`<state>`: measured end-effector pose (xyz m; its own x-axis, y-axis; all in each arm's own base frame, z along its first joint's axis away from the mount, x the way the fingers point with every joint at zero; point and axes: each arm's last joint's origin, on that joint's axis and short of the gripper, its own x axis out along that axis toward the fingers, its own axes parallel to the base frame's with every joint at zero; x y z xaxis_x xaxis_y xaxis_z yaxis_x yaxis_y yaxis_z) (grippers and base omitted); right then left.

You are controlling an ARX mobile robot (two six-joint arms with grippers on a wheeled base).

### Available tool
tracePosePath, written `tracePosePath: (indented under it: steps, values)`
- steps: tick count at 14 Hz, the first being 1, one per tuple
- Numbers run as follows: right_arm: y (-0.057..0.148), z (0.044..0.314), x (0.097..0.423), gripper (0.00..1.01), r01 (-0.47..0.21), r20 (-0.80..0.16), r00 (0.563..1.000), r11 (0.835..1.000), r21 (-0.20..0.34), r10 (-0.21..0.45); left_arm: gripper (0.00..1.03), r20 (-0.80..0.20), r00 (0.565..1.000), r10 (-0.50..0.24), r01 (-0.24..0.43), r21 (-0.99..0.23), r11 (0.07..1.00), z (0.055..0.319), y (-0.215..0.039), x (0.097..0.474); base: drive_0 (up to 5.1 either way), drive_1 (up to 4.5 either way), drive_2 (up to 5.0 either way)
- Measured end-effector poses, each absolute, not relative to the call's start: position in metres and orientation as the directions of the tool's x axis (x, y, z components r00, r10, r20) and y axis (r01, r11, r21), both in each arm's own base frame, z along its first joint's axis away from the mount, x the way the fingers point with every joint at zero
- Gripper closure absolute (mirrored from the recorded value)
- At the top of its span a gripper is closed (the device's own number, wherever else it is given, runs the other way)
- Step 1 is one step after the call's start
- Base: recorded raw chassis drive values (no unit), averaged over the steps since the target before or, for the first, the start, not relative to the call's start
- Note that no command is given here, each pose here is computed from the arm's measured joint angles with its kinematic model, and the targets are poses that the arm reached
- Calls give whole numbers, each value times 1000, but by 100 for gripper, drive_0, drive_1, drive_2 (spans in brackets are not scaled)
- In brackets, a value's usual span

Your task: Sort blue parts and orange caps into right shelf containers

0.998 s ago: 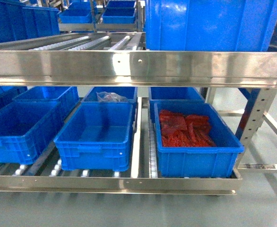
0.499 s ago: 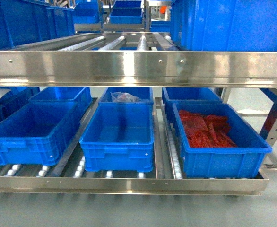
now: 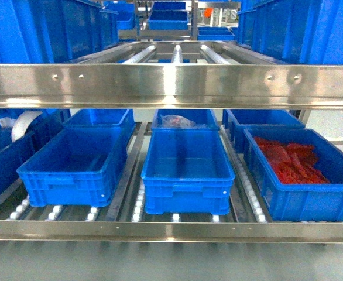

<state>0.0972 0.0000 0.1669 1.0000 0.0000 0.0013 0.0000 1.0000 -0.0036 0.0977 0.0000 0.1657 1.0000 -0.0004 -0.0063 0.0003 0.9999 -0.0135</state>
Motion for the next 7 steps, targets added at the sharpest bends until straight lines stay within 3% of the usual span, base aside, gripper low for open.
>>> tracePosePath:
  steps: [7]
  values:
    - [0, 167, 97, 58, 0, 2, 1000, 1000, -4, 0, 60, -6, 1000, 0, 0, -14, 1000, 166, 0, 98, -495, 246, 246]
